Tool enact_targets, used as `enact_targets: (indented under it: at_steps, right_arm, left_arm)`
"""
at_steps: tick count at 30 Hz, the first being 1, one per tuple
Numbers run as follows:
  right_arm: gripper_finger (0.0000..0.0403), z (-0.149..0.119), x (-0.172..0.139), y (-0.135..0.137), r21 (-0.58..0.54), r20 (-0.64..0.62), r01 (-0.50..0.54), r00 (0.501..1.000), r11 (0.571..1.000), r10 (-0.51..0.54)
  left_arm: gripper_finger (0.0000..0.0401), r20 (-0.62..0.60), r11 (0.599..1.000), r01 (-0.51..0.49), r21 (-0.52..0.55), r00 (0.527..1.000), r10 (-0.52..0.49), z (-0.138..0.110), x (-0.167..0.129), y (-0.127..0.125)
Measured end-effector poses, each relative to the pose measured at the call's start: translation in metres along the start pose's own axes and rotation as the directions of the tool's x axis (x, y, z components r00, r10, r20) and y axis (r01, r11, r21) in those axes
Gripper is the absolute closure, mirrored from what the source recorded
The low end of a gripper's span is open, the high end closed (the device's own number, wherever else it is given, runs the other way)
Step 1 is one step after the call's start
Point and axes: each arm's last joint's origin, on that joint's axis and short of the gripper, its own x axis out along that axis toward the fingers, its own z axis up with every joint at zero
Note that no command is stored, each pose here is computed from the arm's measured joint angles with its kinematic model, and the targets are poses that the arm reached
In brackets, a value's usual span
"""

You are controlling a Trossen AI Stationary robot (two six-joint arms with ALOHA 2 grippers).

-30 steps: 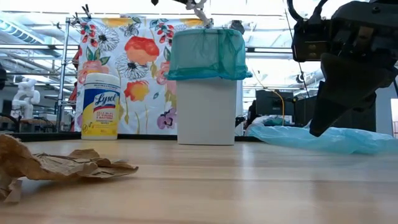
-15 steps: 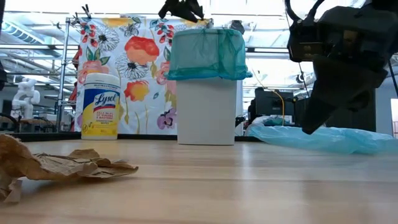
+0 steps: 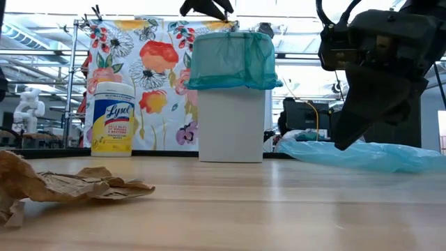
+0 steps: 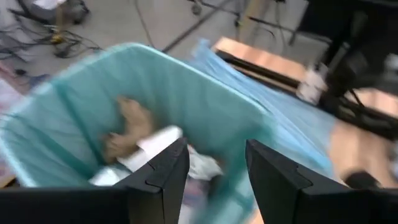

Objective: Place trash/remove bag and relplace
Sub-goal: Put the brown napkin into the trash bin

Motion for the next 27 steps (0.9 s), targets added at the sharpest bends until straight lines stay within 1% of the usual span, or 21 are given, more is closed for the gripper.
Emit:
enact_targets:
  at_steps: [7, 13, 15, 18, 21, 24, 27]
  right_arm:
    - [0.0287, 0.000, 0.000, 0.000, -0.001, -0.005, -0.003, 1.000, 1.000, 0.003]
    - [0.0287, -0.001, 0.000, 0.000, -0.002, -0.006, -0.004, 1.000, 1.000, 0.004]
    - [0.0287, -0.001, 0.000, 0.000, -0.002, -0.006, -0.004, 1.000, 1.000, 0.004]
    - [0.0287, -0.001, 0.000, 0.000, -0.010, -0.006, -0.003, 1.000, 1.000, 0.003]
    - [0.0287, -0.001, 0.000, 0.000, -0.021, -0.006, -0.003, 1.000, 1.000, 0.003]
    - [0.0287, -0.001, 0.000, 0.000, -0.024, -0.006, -0.003, 1.000, 1.000, 0.003]
    - [0.0287, -0.001, 0.000, 0.000, -0.025, -0.006, -0.003, 1.000, 1.000, 0.003]
  left_arm:
    - [0.0239, -0.097, 0.992, 0.117, 0.044, 0.989, -0.113, -0.019, -0.016, -0.046]
    - [0.0239, -0.165, 0.976, 0.215, 0.017, 0.964, -0.209, -0.038, -0.038, -0.088]
    - [0.0239, -0.196, 0.978, 0.206, 0.007, 0.960, -0.201, -0.046, -0.047, -0.100]
    - [0.0239, -0.244, 0.988, 0.153, -0.004, 0.958, -0.149, -0.061, -0.062, -0.114]
    - [0.0239, -0.282, 0.992, 0.125, -0.006, 0.952, -0.122, -0.078, -0.077, -0.128]
    - [0.0239, -0.318, 0.994, 0.110, -0.009, 0.942, -0.107, -0.103, -0.084, -0.143]
    - [0.0239, -0.372, 0.998, 0.070, -0.008, 0.926, -0.068, -0.133, -0.092, -0.154]
